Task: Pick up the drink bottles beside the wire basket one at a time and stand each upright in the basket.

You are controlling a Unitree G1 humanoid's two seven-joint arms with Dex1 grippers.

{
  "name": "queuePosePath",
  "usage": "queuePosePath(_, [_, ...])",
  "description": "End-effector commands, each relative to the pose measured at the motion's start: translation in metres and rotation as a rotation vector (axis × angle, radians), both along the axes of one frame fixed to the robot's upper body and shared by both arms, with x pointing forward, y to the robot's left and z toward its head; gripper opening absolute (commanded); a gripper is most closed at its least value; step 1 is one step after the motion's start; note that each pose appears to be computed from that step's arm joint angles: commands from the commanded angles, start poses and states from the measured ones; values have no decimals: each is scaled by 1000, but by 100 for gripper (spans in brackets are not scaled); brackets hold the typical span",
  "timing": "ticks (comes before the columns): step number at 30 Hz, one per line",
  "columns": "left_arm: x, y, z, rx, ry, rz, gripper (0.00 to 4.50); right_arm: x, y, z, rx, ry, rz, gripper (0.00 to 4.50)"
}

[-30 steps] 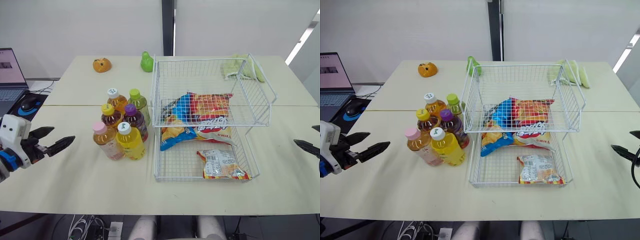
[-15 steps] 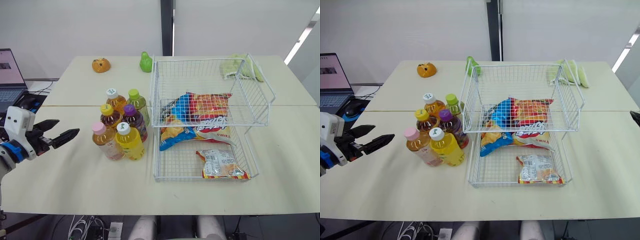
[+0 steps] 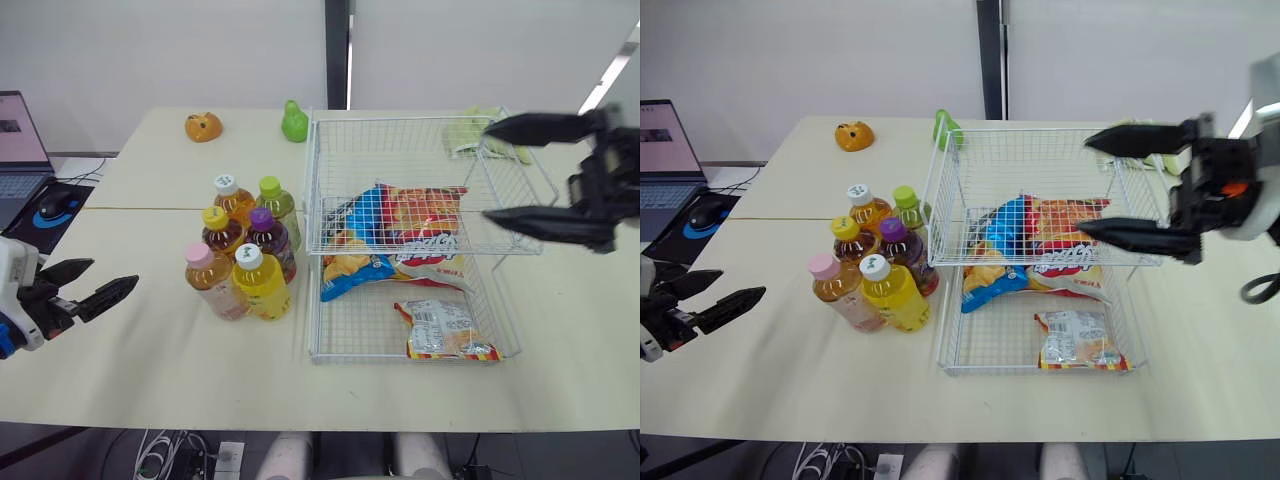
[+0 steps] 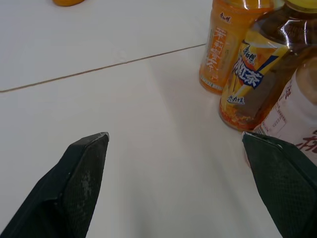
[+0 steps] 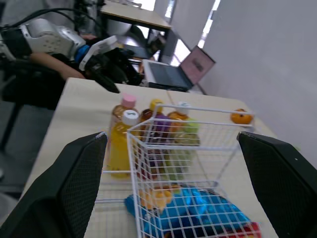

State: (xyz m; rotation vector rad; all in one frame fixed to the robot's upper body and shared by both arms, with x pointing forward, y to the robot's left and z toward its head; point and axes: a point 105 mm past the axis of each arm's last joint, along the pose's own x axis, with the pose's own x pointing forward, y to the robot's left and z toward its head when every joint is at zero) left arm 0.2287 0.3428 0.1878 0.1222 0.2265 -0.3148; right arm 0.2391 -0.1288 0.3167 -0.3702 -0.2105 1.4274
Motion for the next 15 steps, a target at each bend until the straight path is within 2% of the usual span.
queuePosePath(1, [-15,-17,24,8,-55,-28,446,-2,12,-3,-22,-27,57,450])
queuePosePath(10, [-35,-90,30,-184,-134,-62,446,8,24,-16,-2,-19,110,450])
queuePosePath(15, [-21,-108,30,-151,-244,51,446,8,24,-18,8,-23,127,450])
